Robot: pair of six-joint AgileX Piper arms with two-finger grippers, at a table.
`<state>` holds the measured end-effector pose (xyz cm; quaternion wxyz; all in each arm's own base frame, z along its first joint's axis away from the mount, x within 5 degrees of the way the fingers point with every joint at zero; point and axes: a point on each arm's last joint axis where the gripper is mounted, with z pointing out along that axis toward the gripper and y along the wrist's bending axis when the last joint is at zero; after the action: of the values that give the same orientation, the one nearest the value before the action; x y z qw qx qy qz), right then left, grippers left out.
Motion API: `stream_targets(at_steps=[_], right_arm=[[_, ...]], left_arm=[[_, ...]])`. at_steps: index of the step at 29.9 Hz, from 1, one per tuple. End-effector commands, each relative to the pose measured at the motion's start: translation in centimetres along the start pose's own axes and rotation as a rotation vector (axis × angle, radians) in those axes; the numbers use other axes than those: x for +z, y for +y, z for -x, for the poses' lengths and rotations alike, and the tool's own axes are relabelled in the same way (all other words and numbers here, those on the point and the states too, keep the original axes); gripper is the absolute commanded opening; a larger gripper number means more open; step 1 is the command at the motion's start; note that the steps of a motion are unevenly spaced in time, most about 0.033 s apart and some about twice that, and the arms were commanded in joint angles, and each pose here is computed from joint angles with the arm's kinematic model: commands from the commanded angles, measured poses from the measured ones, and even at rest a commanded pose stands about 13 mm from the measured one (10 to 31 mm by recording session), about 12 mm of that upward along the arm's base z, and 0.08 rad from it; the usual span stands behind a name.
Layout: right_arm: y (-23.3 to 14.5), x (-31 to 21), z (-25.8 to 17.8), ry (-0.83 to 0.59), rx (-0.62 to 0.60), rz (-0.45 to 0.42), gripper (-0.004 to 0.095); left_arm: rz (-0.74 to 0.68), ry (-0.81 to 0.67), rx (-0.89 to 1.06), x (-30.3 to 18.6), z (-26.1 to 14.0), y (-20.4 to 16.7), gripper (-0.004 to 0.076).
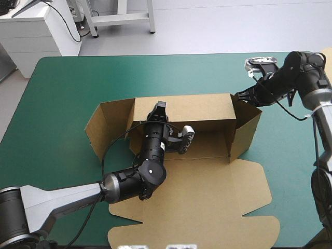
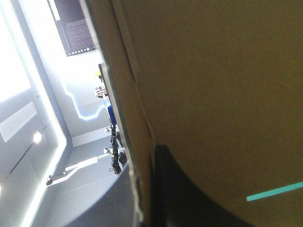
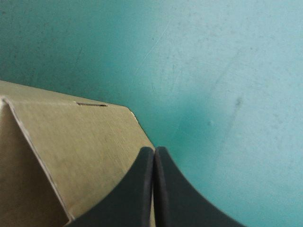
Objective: Fold the box
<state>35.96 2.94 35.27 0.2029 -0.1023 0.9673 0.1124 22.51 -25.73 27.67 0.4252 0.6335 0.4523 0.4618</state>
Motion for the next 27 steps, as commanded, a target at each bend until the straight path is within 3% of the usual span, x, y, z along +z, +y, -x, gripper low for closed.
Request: stream_targets(at_steps=[1, 6, 9, 17, 21, 24, 27], right_arm=[[-0.2, -3.7, -1.3, -0.081, -0.007, 0.004, -0.0021], [-1.0, -3.5, -4.1, -0.074, -0.017, 0.063, -0.0021], [-1.0, -2.4, -5.4, -0.177, -0.019, 0.078, -0.0021], [-0.3, 0.3, -9.6, -0.358, -0.169, 0.077, -0.0021], [0.8, -0.4, -11.4, -0.457, -0.287, 0.079, -0.0021], [1.3, -1.1, -12.5, -0.549, -0.368, 0.028, -0.0021], [1.7, -1.2, -13.2, -0.596, -0.389, 0.035, -0.0016]], left_arm=[[0.064, 0.027, -0.009, -0.8, -0.8, 1.7, -0.0008], [0.063, 0.023, -0.009, -0.8, -0.8, 1.7, -0.0008], [0.061, 0.018, -0.008, -0.8, -0.7, 1.7, -0.0008], [0.061, 0.018, -0.008, -0.8, -0.7, 1.7, -0.0008], [0.061, 0.018, -0.008, -0.8, -0.7, 1.7, -0.0008], [0.061, 0.018, -0.008, -0.8, -0.7, 1.7, -0.0008], [0.061, 0.018, -0.010, -0.8, -0.7, 1.7, -0.0008]])
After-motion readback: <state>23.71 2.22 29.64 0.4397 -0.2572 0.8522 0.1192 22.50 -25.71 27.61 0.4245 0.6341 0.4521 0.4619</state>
